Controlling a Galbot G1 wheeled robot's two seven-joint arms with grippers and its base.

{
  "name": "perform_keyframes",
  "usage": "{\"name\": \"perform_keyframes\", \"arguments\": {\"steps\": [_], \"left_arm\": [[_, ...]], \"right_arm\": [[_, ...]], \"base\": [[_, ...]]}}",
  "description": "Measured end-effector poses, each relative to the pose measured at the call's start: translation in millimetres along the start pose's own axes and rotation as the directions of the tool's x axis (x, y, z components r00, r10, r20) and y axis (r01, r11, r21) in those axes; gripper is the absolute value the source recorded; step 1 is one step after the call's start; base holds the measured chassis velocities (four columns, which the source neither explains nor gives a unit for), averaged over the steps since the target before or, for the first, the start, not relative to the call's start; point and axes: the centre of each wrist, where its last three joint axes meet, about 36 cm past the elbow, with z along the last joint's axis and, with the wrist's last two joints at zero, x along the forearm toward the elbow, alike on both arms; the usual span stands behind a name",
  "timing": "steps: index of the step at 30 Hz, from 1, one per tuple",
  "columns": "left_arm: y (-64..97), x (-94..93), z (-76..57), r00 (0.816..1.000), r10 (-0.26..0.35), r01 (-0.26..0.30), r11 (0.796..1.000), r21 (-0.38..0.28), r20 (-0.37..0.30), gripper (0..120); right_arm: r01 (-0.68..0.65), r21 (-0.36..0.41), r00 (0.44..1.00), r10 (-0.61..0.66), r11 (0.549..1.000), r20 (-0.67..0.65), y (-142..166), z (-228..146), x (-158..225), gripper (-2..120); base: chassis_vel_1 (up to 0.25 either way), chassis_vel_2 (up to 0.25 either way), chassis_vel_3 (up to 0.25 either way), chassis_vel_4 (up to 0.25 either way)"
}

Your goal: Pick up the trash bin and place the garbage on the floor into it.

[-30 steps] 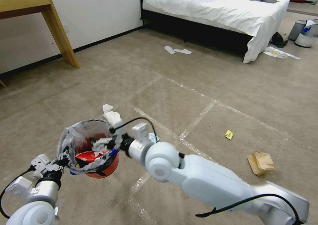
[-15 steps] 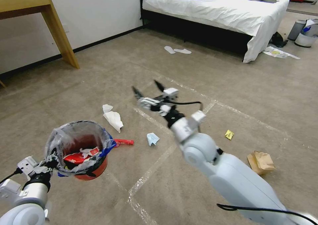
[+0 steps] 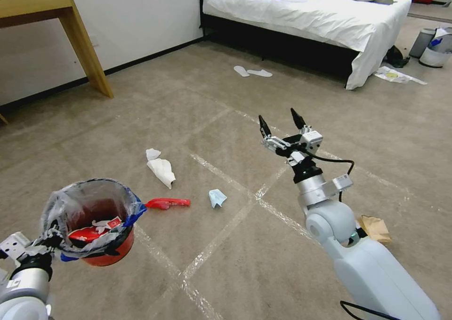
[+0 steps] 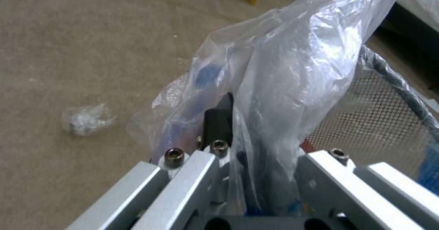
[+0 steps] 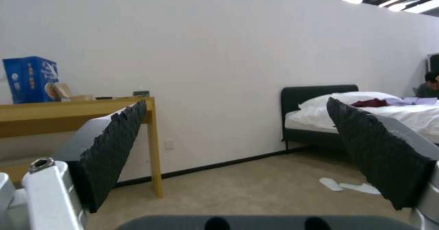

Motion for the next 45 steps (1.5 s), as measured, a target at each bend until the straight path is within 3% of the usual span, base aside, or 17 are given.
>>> {"name": "perform_keyframes", "arguments": {"steps": [34,45], "left_arm": [[-2.3,-0.7,-0.5,1.0,0.007,-0.007,1.0,0.008,0.001,4],[-2.7,-2.6,2.3,1.0,0.005,-0.005,1.0,0.014,-0.001,4]], "right_arm": [[0.002,-0.023,0.999,-0.003,1.0,-0.039,9.2,16.0,1.2,100],[0.014,-0.03,0.998,-0.015,0.999,-0.053,14.0,21.6,2.3,100]], "base": [[-0.099,0.108,0.099,-0.101],[-0.027,0.024,0.027,-0.029]]}}
